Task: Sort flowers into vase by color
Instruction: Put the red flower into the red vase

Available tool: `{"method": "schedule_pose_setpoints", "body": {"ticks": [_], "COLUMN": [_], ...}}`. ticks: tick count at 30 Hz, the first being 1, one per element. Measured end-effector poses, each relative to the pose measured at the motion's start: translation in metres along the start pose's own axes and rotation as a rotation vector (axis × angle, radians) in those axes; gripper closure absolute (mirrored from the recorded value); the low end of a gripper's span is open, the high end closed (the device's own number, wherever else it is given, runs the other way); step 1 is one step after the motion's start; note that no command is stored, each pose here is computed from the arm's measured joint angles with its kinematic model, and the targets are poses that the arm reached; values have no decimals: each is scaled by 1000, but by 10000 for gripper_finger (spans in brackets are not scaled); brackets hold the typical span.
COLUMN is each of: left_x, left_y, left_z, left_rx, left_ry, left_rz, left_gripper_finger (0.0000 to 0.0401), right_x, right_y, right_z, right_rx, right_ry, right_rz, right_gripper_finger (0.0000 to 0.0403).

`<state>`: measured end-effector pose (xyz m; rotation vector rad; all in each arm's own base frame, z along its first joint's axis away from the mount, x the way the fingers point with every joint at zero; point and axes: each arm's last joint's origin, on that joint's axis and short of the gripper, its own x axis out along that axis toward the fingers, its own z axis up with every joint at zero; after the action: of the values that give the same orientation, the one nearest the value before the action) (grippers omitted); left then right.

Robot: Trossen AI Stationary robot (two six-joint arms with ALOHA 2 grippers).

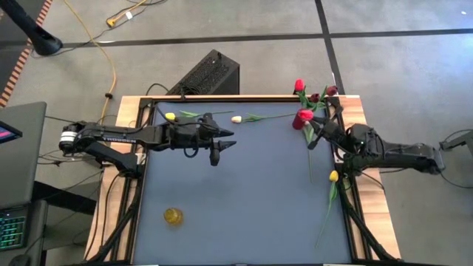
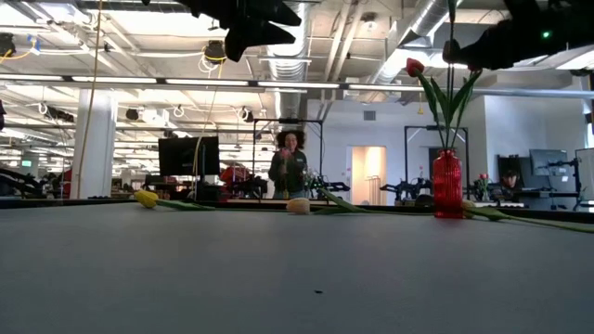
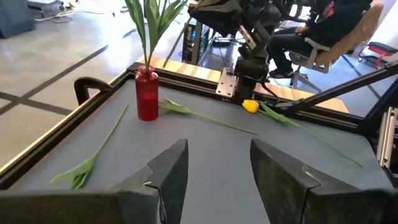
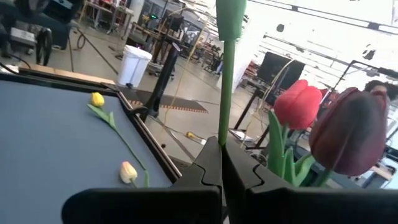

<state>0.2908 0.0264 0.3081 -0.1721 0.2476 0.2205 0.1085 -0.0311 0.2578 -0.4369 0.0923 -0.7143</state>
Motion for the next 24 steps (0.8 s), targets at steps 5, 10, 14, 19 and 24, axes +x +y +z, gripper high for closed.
{"method": "schedule_pose_setpoints", "body": {"ticks": [5,10,14,19,24], "left_x": [0,0,0,-1,-1], "left_y": [0,0,1,5,6], "left_z": [0,-1,-2,-3,-4], "left_rx": [0,22,85,89,87], "left_ry": [4,5,18,44,52], "left_rz": [1,1,4,19,25], "left_gripper_finger": [241,241,241,241,241], "right_x": [1,3,4,-1,-8], "right_y": [-3,-4,-7,-13,-17], "right_z": [-2,-4,-5,-4,-9], "right_rx": [-9,-20,-20,28,64], "right_ry": [16,23,14,-44,-12], "right_rz": [-27,-9,1,29,39], "right_gripper_finger": [381,381,381,381,381]}}
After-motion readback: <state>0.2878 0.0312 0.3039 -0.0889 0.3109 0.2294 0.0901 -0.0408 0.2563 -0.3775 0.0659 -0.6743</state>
